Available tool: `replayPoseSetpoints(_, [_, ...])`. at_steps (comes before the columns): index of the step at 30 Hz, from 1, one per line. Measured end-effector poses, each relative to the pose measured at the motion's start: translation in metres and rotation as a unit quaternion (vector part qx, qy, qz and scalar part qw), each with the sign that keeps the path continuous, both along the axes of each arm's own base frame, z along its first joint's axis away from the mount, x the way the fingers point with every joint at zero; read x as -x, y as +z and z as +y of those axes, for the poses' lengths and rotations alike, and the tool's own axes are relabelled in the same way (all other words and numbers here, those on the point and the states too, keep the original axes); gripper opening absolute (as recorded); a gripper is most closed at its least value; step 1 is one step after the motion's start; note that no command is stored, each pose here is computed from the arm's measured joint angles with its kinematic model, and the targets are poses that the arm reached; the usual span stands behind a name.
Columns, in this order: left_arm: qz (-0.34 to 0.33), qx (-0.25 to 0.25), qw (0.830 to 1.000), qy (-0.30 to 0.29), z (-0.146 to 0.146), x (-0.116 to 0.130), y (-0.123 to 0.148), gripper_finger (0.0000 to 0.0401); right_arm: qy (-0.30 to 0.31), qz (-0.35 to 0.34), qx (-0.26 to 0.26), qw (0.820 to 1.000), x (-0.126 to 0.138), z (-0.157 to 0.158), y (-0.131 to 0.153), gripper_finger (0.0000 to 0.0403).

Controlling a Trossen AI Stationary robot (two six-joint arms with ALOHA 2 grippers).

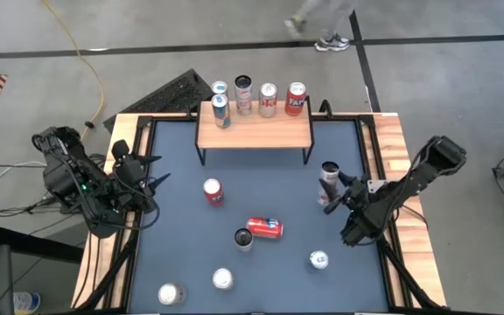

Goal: Place canned beverage on shelf
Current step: Move the right pink soda can to the center of the table

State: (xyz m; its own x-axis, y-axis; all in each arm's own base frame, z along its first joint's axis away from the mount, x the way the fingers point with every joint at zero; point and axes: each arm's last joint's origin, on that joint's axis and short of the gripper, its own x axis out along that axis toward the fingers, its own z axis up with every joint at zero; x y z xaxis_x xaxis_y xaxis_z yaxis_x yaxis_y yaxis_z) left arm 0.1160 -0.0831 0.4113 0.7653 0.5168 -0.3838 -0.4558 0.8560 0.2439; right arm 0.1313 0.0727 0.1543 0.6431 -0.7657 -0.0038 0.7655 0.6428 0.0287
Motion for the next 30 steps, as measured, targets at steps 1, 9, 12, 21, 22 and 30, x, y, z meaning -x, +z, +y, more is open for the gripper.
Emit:
replayPoseSetpoints(1, [-0.002, -0.002, 1.000, 0.001, 0.000, 0.000, 0.000, 0.0229, 0.000, -0.005, -0.004, 1.000, 0.002, -0.001, -0.006, 0.0214])
replayPoseSetpoints(9, [-0.025, -0.024, 0.999, 0.014, 0.001, 0.000, 0.002, 0.0229, -0.008, 0.002, 0.004, 1.000, -0.003, -0.001, -0.032, 0.0214])
replayPoseSetpoints(12, [-0.031, -0.036, 0.999, 0.017, 0.001, 0.000, 0.003, 0.0229, -0.021, 0.033, 0.029, 0.999, -0.013, 0.002, -0.027, 0.0214])
replayPoseSetpoints(21, [-0.062, -0.075, 0.995, 0.035, 0.003, 0.000, 0.005, 0.0229, -0.074, 0.085, 0.065, 0.992, -0.023, -0.012, -0.025, 0.0214])
replayPoseSetpoints(22, [-0.063, -0.077, 0.994, 0.036, 0.003, 0.000, 0.005, 0.0229, -0.074, 0.083, 0.064, 0.992, -0.021, -0.013, -0.027, 0.0214])
replayPoseSetpoints(30, [-0.070, -0.072, 0.994, 0.039, 0.003, 0.000, 0.006, 0.0229, -0.062, 0.057, 0.050, 0.995, -0.013, -0.014, -0.048, 0.0225])
